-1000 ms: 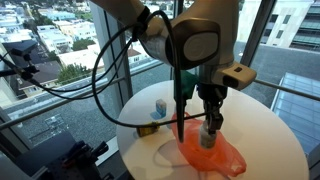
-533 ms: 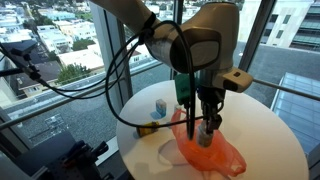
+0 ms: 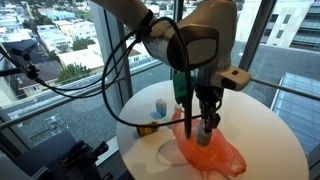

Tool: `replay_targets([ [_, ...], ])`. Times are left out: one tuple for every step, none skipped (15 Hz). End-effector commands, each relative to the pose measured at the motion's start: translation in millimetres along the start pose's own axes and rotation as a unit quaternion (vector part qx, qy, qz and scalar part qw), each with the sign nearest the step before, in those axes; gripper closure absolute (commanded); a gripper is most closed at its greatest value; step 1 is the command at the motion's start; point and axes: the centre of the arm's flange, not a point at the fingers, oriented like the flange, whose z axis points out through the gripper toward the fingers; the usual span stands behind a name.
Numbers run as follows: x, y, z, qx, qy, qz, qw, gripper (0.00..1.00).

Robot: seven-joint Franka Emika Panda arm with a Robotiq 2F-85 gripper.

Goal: Pick up the white medicine bottle and put it in the orange plastic bag

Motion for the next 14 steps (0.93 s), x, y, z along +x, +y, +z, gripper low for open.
replay_targets([
  [13, 0, 12, -0.007, 0.012, 0.017, 0.9998, 0.81],
  [18, 0, 16, -0.007, 0.016, 0.021, 0.9996, 0.81],
  [22, 0, 20, -0.006, 0.018, 0.023, 0.9996, 0.81],
  [26, 0, 25, -0.005, 0.025, 0.026, 0.9993, 0.81],
  [29, 0, 31, -0.003, 0.024, 0.024, 0.9994, 0.81],
  [31, -1, 36, -0.004, 0.028, 0.024, 0.9993, 0.81],
  [32, -1, 42, -0.005, 0.028, 0.022, 0.9994, 0.81],
  [32, 0, 48, -0.008, 0.027, 0.022, 0.9994, 0.81],
  [33, 0, 55, -0.010, 0.023, 0.022, 0.9994, 0.81],
  [32, 1, 61, -0.011, 0.015, 0.022, 0.9996, 0.81],
  [32, 2, 67, -0.011, 0.010, 0.023, 0.9996, 0.81],
  [32, 2, 72, -0.011, 0.005, 0.027, 0.9996, 0.81],
  [32, 3, 75, -0.008, 0.002, 0.029, 0.9996, 0.81],
  [31, 4, 78, -0.006, -0.001, 0.031, 0.9995, 0.81],
])
